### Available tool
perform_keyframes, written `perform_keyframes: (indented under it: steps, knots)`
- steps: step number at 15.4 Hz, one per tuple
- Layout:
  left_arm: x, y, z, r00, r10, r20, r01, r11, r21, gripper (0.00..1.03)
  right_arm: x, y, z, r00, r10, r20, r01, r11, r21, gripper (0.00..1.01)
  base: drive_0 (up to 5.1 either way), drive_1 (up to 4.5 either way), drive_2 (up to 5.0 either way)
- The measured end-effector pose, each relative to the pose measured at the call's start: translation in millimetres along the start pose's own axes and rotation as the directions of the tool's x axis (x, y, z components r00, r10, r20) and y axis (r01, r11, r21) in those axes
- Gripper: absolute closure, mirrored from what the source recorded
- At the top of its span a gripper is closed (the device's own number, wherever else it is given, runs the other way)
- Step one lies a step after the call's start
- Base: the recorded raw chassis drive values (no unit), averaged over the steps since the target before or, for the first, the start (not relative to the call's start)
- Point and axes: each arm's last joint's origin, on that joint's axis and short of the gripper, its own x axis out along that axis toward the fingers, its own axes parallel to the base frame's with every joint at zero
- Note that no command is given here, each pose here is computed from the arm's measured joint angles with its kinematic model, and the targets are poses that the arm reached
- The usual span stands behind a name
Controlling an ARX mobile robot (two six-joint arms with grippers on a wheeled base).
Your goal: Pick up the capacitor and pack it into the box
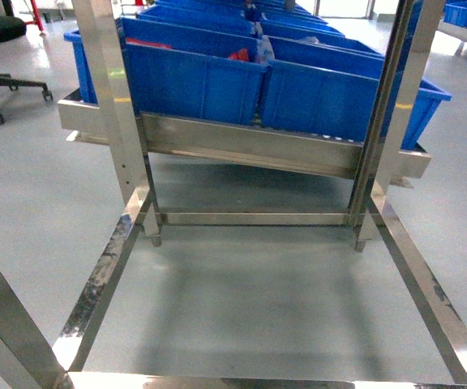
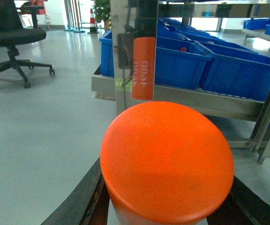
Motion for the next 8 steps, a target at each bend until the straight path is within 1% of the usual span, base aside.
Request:
perform_keyframes:
  steps: [8]
  knots:
    - [0.0,0.0,0.2,1.0,0.0,0.002,0.0,1.0,0.002,0.58,0.0,0.0,0.1,1.0,0.0,0.001,0.0,1.0,0.0,0.03,-4.9,2.51,2.5]
